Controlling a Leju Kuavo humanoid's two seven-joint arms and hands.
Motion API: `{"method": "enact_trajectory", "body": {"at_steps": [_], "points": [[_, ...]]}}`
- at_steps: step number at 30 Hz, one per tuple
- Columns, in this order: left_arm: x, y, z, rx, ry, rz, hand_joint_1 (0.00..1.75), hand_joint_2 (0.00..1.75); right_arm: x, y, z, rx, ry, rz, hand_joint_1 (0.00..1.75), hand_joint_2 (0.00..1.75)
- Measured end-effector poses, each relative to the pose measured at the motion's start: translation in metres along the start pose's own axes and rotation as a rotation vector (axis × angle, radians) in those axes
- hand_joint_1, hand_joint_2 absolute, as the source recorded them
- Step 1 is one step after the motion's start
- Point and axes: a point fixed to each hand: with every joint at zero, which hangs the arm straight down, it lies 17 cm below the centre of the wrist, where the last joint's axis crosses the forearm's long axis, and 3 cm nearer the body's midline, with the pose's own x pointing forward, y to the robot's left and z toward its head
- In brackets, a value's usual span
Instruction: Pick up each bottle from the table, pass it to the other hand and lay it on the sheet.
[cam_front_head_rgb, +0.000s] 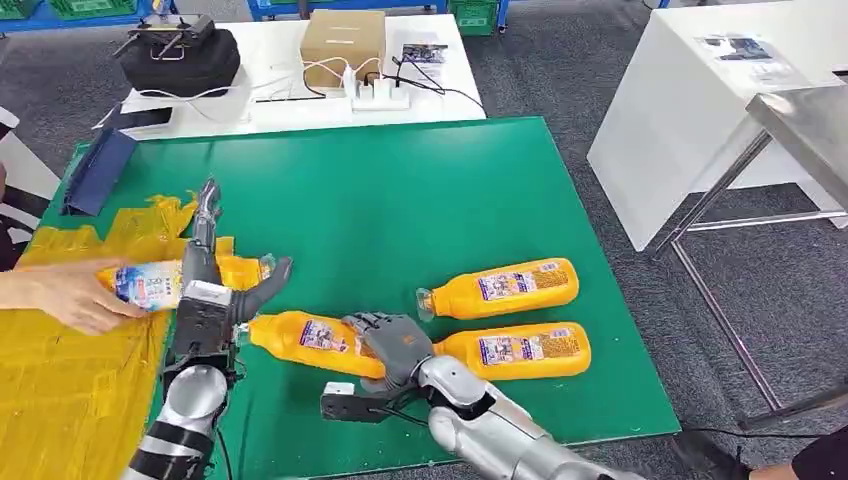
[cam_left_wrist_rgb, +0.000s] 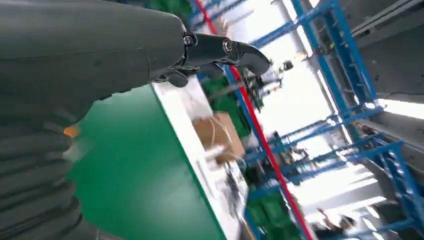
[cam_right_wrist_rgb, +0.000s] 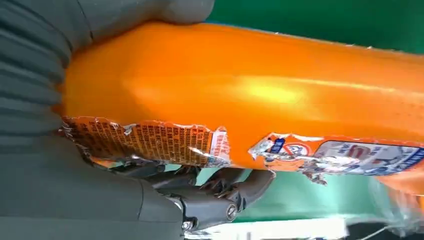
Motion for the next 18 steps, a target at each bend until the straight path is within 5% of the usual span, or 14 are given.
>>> {"method": "enact_trajectory", "body": {"at_steps": [6,9,18], "points": [[0.011,0.0,0.011,-0.021,0.081,0.349,0.0,1.75,-0.004,-0.017,0.005,-0.13,0.046,-0.114,1.75,1.75],[0.014,0.002,0.018,-0.036,0.124,0.532,0.0,1.75,-0.007,-0.044,0.016,-0.305,0.06,-0.214,1.75,1.75],[0.018,-0.013,0.032,-0.106,0.177,0.648,0.0,1.75,-0.012,-0.14,0.064,-0.769,0.015,-0.419,1.75,1.75]]}}
